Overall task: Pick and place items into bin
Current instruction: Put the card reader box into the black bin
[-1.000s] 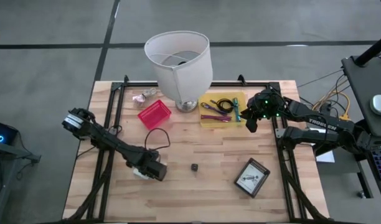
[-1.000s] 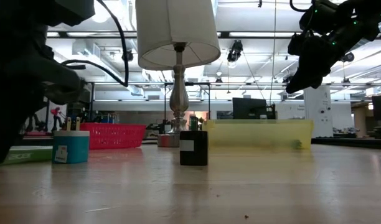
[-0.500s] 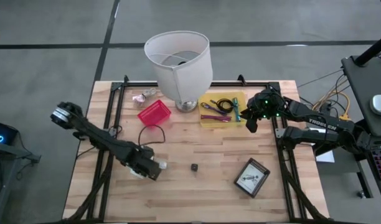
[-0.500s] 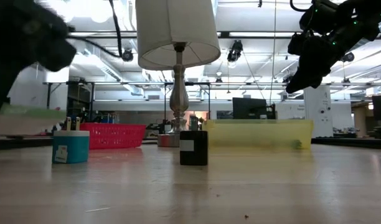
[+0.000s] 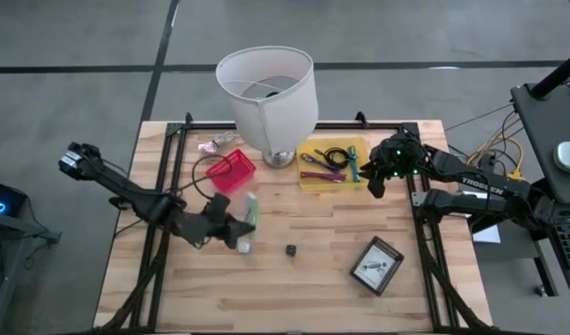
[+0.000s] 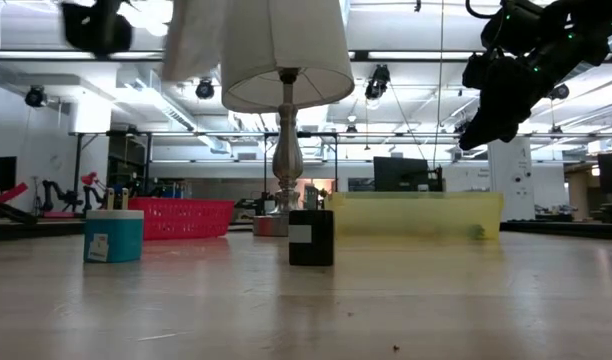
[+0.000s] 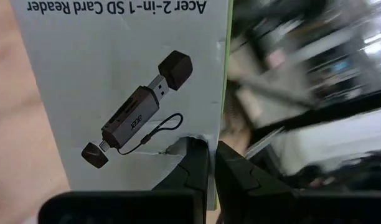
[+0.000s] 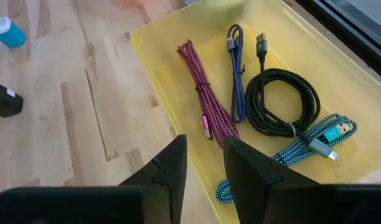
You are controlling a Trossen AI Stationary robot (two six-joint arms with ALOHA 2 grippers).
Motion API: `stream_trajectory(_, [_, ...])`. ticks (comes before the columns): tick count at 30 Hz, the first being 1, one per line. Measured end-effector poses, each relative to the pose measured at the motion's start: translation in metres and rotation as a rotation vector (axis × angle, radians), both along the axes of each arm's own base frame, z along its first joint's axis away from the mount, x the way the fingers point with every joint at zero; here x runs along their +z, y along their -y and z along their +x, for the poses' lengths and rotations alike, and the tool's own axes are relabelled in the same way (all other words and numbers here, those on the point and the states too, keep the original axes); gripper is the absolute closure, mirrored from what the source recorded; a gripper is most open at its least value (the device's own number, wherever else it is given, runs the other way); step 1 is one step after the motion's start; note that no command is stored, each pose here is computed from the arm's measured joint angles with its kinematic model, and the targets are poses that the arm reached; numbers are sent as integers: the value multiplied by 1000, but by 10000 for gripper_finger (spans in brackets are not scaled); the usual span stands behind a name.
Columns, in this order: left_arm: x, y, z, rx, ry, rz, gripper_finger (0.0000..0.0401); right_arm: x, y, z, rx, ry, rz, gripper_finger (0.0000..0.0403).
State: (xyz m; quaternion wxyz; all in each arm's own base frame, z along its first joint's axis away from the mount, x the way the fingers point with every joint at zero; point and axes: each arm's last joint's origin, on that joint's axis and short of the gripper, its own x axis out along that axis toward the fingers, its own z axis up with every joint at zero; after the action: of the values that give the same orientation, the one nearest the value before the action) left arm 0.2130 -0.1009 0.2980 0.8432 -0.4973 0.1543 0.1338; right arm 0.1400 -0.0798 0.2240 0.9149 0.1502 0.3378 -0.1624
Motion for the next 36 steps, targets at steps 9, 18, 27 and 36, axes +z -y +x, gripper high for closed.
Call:
stream_trajectory(9, [20,12,27,-36,326,265,401,20,-2,15,231,355,118,305])
stream_trajectory(18, [11,30,58,-102,505,408,401,41,-15,25,531,662,221,283])
stream_trajectory(27, [-2,37,68,-177,510,390,401,45,-33,34,571,690,231,188])
stream_trajectory(36, [9,37,68,-358,660,362,401,56,-47,55,560,850,336,135])
